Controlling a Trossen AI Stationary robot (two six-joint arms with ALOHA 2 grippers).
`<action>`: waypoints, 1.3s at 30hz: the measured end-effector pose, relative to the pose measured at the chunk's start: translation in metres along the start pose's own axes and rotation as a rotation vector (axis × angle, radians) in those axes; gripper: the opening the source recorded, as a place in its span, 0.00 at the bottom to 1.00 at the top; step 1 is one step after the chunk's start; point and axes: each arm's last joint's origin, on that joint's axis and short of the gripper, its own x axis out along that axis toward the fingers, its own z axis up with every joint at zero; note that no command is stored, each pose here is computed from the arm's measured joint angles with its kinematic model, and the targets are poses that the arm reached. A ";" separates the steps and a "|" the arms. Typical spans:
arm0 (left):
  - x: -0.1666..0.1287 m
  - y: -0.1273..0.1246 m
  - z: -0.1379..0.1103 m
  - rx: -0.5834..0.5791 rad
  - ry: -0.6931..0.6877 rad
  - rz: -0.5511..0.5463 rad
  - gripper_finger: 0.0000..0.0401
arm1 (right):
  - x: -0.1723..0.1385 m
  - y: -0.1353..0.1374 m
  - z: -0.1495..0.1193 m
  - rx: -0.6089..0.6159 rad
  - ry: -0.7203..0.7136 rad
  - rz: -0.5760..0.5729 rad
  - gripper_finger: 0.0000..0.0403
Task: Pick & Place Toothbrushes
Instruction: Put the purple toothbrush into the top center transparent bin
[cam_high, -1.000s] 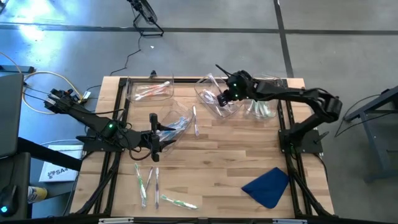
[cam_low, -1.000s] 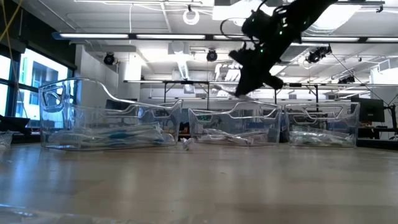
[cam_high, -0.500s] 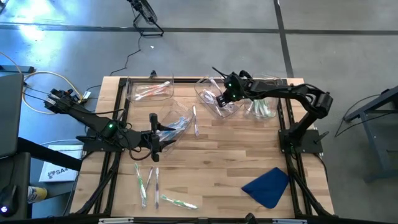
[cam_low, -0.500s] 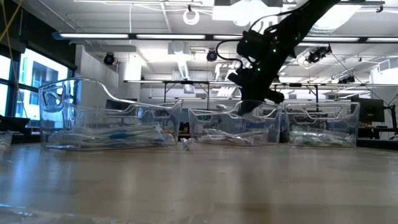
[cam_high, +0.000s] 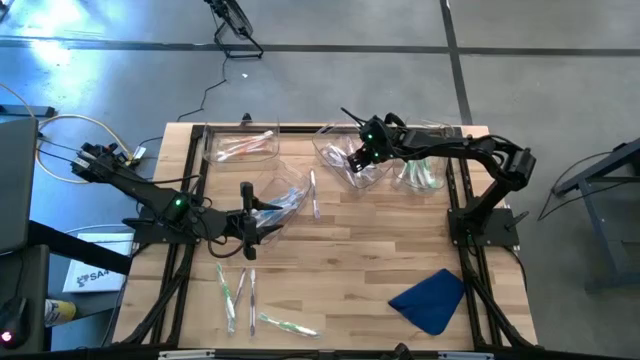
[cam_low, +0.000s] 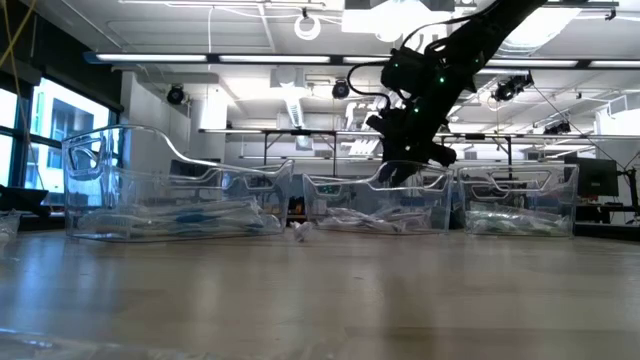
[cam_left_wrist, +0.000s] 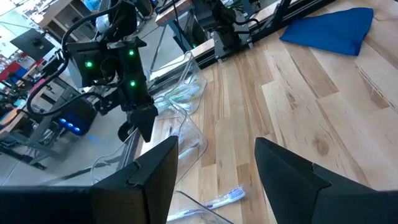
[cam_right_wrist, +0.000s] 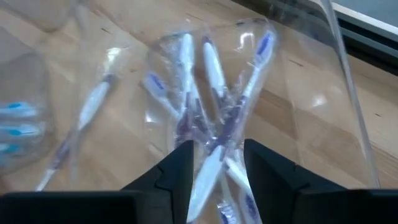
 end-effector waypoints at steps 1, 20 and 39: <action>0.000 0.000 0.000 0.000 0.000 0.000 0.51 | -0.001 0.001 0.000 0.000 0.000 0.013 0.34; 0.000 0.000 0.000 0.000 0.000 0.000 0.51 | -0.081 0.035 0.001 -0.113 -0.150 0.261 0.09; 0.000 0.000 0.000 0.000 0.000 0.000 0.51 | -0.116 0.102 -0.064 -0.338 -0.098 0.316 0.01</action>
